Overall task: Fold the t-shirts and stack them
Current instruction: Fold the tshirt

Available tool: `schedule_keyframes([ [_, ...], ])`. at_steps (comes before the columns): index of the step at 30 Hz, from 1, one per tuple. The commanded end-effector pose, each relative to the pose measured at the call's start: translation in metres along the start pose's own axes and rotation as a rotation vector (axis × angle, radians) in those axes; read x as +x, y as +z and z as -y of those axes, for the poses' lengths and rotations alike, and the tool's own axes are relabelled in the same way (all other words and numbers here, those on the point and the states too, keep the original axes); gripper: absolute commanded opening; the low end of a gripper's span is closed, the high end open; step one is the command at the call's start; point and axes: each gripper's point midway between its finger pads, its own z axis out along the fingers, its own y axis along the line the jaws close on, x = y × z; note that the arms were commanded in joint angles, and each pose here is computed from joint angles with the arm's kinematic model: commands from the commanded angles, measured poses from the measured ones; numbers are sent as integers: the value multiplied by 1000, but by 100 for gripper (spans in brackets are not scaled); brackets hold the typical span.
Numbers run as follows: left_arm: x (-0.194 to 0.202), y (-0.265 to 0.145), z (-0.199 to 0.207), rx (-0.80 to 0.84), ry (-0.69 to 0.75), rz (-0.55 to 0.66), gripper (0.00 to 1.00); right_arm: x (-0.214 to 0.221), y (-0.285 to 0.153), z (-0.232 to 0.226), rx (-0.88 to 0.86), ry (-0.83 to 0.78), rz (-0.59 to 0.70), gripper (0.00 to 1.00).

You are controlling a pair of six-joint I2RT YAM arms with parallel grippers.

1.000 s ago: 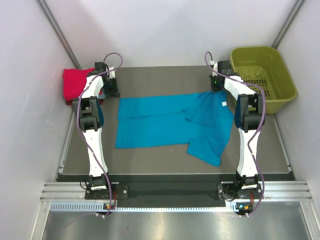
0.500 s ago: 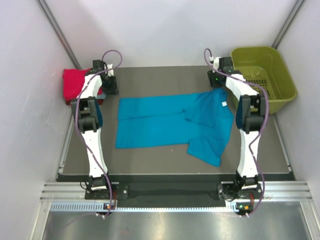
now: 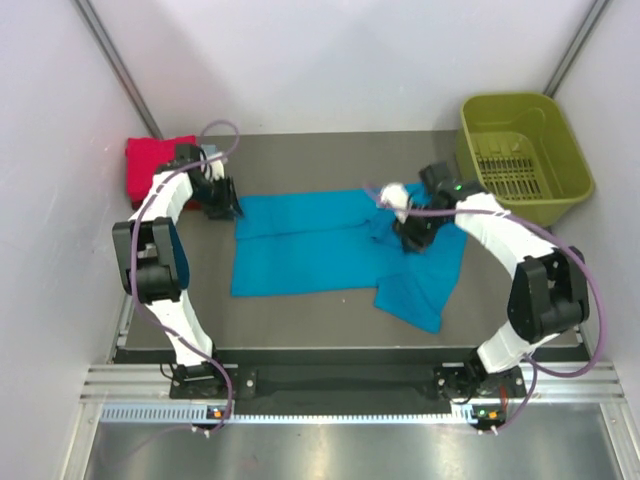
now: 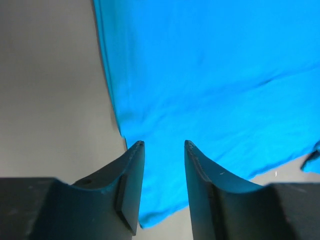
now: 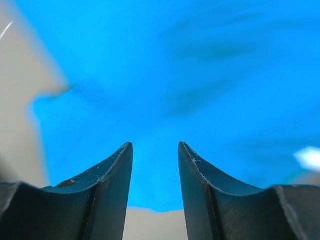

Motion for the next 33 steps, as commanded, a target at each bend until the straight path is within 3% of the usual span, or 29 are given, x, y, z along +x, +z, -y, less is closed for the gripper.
schedule_keyframes([
  [1,26,2,3,23,-82,-51,43,52,-5,-86,-298,-110,-161,42],
  [7,22,-10,7,12,-63,-22,44,98,-20,-143,-412,-210,-286,39],
  [16,29,-14,7,1,-78,-18,44,139,-31,-179,-458,-328,-372,38],
  [33,24,-18,8,-9,-81,2,44,175,5,-175,-390,-408,-508,37],
])
